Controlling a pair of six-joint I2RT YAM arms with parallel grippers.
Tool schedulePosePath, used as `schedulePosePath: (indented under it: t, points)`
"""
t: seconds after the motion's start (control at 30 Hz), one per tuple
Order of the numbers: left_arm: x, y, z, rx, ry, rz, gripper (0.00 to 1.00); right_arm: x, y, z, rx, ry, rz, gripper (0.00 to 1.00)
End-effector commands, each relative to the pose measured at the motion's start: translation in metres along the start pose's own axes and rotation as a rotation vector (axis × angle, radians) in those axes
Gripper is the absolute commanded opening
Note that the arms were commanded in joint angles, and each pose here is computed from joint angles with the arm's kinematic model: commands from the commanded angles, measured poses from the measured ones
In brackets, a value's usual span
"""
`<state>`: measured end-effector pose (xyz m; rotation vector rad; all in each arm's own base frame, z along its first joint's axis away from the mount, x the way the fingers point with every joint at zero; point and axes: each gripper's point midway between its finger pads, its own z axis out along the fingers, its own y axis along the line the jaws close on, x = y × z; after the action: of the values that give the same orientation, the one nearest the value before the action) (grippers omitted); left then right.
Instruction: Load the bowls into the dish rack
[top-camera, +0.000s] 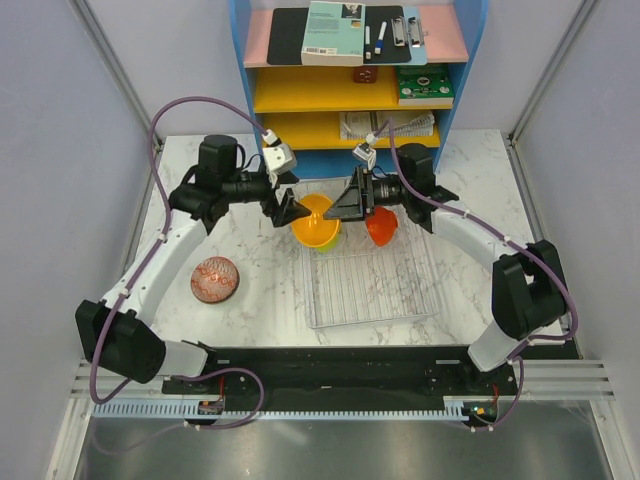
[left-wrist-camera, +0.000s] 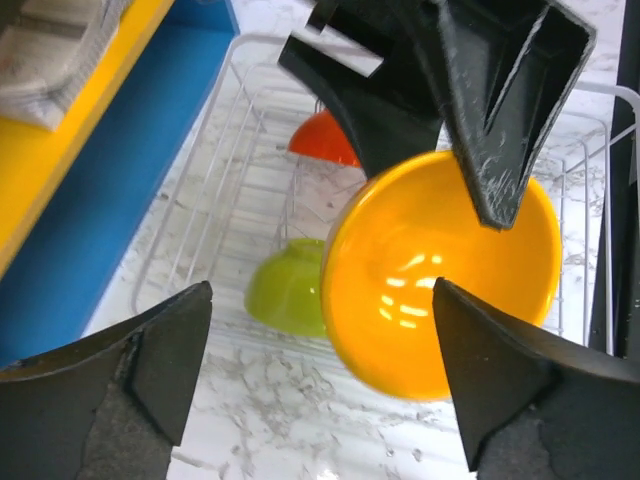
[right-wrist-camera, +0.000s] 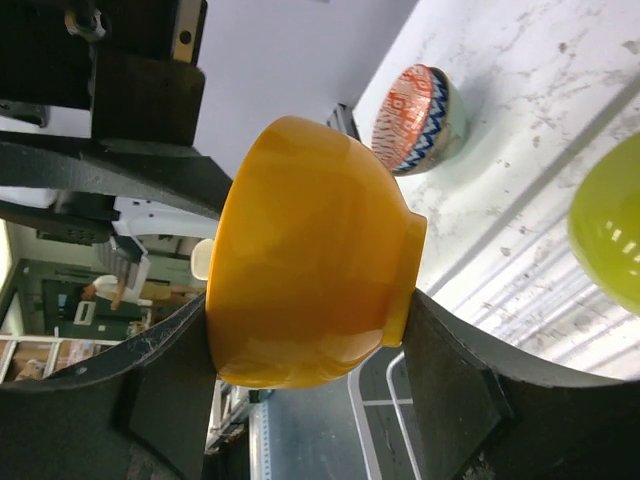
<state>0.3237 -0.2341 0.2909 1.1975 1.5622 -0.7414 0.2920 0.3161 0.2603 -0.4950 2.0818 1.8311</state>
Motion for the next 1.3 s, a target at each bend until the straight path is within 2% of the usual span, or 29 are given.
schedulePosePath:
  t: [0.0,0.07,0.13,0.17,0.2,0.4,0.43,0.6,0.93,1.13,1.27]
  points:
    - [0.002,0.008,-0.024,-0.042,-0.032,-0.024,1.00,-0.011,0.020,-0.013,0.045,-0.028,-0.166,0.00]
    - [0.010,0.017,-0.043,-0.087,-0.041,-0.060,1.00,-0.015,0.015,-0.017,0.107,-0.034,-0.241,0.00]
    - [0.022,0.025,-0.060,-0.132,-0.043,-0.107,1.00,-0.006,0.008,-0.023,0.172,-0.004,-0.239,0.00]
    - [0.021,0.023,-0.068,-0.150,-0.048,-0.104,1.00,-0.015,0.001,-0.029,0.254,-0.022,-0.337,0.00]
    - [0.025,0.024,-0.073,-0.171,-0.041,-0.115,1.00,-0.007,-0.005,-0.035,0.303,0.006,-0.323,0.00]
    - [0.062,0.008,-0.101,-0.282,0.007,-0.152,1.00,-0.010,-0.033,-0.089,0.709,-0.023,-0.515,0.00]
    - [0.066,0.006,-0.102,-0.291,0.013,-0.159,1.00,-0.008,-0.037,-0.097,0.745,0.004,-0.579,0.00]
    - [0.088,0.020,-0.126,-0.446,0.053,-0.231,1.00,0.007,-0.056,-0.139,0.978,0.078,-0.650,0.00]
    - [0.102,0.032,-0.147,-0.532,0.065,-0.293,1.00,0.053,-0.108,-0.161,1.191,0.346,-0.742,0.00]
    - [0.105,0.031,-0.147,-0.531,0.069,-0.295,1.00,0.065,-0.120,-0.152,1.236,0.408,-0.794,0.00]
    - [0.108,0.033,-0.147,-0.533,0.073,-0.303,1.00,0.067,-0.131,-0.154,1.327,0.449,-0.844,0.00]
